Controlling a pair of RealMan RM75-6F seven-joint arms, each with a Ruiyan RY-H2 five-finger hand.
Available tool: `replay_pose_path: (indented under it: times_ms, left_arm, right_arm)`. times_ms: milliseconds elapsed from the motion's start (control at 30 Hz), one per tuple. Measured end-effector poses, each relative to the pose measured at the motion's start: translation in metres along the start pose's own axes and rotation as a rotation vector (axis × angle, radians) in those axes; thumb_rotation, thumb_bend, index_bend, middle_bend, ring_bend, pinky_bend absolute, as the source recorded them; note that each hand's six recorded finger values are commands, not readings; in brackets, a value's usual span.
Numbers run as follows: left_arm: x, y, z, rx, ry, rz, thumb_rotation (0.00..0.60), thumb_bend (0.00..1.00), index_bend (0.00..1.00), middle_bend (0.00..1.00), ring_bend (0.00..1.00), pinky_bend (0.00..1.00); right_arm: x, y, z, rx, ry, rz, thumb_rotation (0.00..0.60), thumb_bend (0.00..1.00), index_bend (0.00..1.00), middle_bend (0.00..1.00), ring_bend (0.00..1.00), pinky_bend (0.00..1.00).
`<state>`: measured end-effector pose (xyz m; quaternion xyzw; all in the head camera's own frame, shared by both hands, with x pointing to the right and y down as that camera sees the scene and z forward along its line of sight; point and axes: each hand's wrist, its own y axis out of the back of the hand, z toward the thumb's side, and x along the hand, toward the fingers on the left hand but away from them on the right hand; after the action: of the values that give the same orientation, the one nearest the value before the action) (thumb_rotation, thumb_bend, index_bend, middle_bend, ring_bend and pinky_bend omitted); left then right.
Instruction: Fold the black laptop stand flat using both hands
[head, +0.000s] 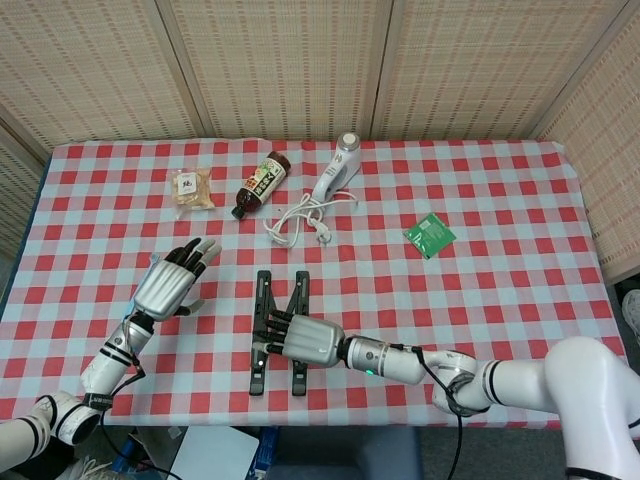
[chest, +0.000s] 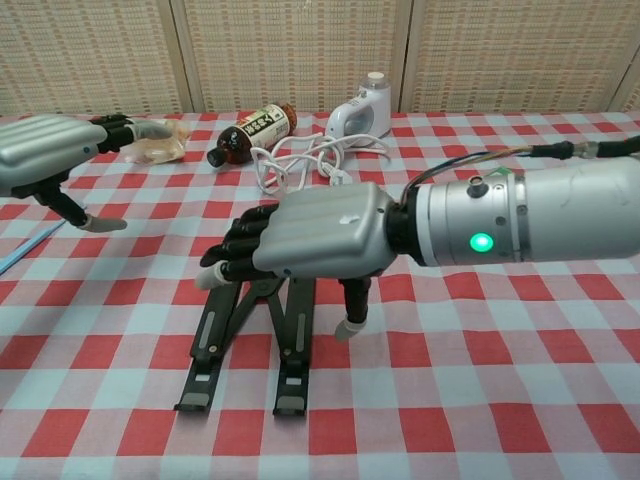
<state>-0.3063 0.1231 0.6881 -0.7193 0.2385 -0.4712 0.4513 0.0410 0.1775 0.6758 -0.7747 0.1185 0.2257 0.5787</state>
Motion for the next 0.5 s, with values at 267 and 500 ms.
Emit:
replay_pose_path:
  times_ms: [267, 500]
  left_arm:
    - [-0.006, 0.001, -0.007, -0.019, 0.014, 0.012, 0.600, 0.22, 0.00, 0.00, 0.00, 0.20]
    - [-0.011, -0.001, -0.017, -0.032, 0.036, 0.013, 0.600, 0.22, 0.00, 0.00, 0.00, 0.20]
  right_arm:
    - [-0.027, -0.001, -0.006, 0.076, 0.042, 0.074, 0.600, 0.00, 0.00, 0.00, 0.00, 0.00]
    - [-0.040, -0.010, 0.001, 0.102, 0.084, 0.127, 0.600, 0.00, 0.00, 0.00, 0.00, 0.00]
